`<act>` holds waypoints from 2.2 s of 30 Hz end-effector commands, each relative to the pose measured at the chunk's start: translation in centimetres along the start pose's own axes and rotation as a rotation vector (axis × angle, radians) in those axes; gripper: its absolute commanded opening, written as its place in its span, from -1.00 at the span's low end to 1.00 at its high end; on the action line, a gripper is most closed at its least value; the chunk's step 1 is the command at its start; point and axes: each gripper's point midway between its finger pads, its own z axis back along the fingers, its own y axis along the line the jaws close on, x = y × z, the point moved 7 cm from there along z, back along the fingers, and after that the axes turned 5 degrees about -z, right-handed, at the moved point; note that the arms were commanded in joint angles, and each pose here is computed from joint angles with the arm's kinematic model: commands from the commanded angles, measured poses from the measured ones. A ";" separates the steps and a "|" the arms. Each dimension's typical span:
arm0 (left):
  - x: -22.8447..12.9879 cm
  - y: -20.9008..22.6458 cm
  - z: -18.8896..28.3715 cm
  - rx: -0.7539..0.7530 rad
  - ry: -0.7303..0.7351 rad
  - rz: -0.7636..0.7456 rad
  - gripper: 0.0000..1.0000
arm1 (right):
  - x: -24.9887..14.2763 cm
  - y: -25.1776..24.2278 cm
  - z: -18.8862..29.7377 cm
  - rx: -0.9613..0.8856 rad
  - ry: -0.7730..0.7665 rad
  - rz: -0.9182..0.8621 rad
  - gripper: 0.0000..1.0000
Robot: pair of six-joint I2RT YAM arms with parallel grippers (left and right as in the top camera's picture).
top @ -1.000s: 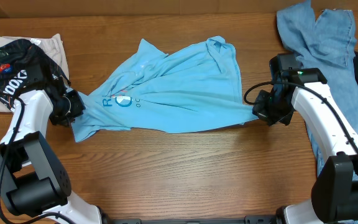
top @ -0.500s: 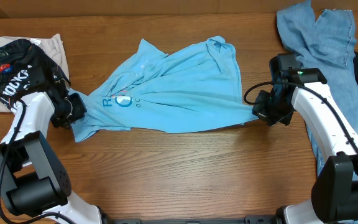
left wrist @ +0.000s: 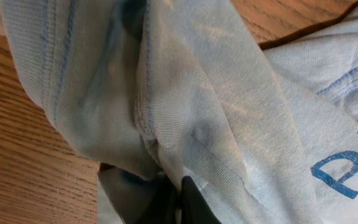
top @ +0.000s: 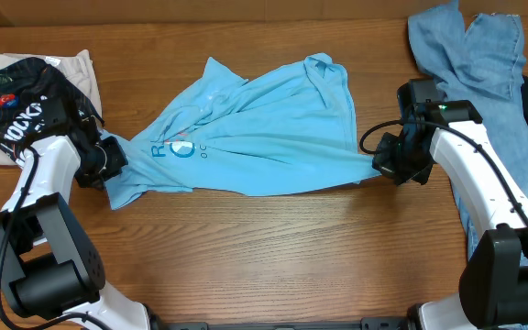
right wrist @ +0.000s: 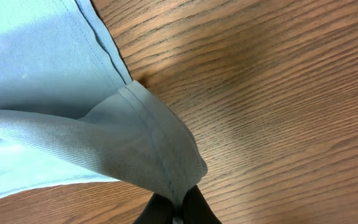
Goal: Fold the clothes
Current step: 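Grasp the T-shirt's left hem with the left gripper, then lift the T-shirt with both grippers and lay it flat toward the back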
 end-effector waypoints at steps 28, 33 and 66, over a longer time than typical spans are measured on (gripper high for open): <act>-0.1 -3.8 38.4 -0.222 -0.793 -0.086 -0.92 | 1.5 0.2 27.3 0.232 -0.624 0.023 -0.92; -2.6 -3.7 43.3 -0.239 -0.943 -0.096 -0.92 | -0.5 -1.6 32.2 0.285 -0.736 0.000 -0.92; 5.8 -4.5 39.1 -0.377 -0.809 -0.101 -0.92 | 6.7 0.5 28.6 0.126 -0.689 0.020 -0.92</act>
